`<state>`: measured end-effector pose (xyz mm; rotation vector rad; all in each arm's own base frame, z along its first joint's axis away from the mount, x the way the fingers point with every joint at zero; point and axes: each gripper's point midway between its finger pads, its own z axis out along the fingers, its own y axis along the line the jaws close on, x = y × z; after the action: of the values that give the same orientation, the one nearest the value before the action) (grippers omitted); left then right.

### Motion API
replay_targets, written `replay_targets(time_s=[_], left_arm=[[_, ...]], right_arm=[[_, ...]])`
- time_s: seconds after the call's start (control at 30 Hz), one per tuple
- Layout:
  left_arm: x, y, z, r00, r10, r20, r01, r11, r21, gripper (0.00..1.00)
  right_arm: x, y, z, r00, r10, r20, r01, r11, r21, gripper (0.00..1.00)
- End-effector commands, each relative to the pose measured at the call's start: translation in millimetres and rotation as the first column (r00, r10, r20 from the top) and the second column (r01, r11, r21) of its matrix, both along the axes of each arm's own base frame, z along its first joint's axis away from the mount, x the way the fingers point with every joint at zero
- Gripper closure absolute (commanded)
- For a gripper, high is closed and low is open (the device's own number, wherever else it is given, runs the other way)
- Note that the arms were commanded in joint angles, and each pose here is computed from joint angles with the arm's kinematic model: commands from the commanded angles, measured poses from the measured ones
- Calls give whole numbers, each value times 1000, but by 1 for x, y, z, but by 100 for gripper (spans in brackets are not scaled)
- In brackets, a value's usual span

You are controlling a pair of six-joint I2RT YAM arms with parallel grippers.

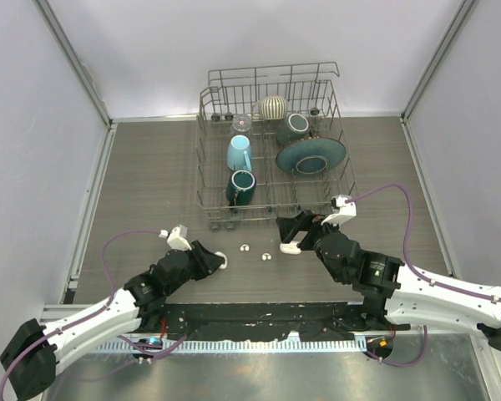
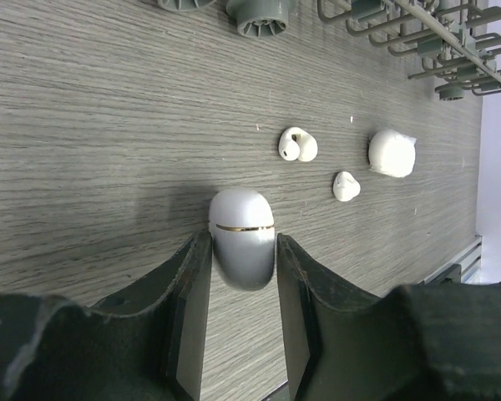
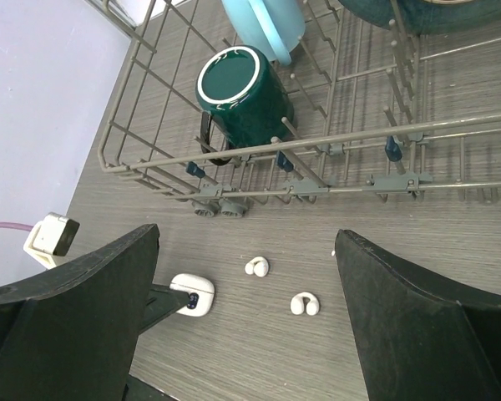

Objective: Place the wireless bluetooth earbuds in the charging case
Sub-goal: Place the charging case at the center of the board.

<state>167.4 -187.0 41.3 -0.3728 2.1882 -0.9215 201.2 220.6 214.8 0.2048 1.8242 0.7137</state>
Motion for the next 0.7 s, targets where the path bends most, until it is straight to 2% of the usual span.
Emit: replay_targets(time_s=[0.0, 0.27, 0.33, 0.5, 0.6, 0.63, 0.67], left_arm=[[-6, 14, -31, 999, 33, -23, -33, 999, 24, 59], [-2, 18, -24, 997, 68, -19, -68, 997, 27, 42], [-3, 23, -23, 996, 86, -30, -85, 995, 52, 30], [4, 39, 4, 989, 147, 7, -147, 983, 109, 24], [8, 42, 25, 985, 164, 54, -168, 982, 85, 23], [9, 42, 33, 984, 163, 72, -168, 984, 67, 21], [11, 40, 45, 983, 153, 100, -160, 985, 59, 13]], right_arm=[[4, 1, 14, 1000, -23, 18, 23, 999, 41, 8], [7, -8, 6, 998, -66, 7, 66, 998, -18, 8], [8, -13, 3, 996, -86, 6, 86, 995, -39, 7], [9, -24, -6, 992, -124, -20, 122, 991, -59, 5], [9, -29, -20, 988, -146, -55, 141, 986, -94, 5], [8, -31, -25, 987, -147, -66, 139, 984, -114, 5], [7, -28, -29, 988, -133, -80, 122, 985, -124, 5]])
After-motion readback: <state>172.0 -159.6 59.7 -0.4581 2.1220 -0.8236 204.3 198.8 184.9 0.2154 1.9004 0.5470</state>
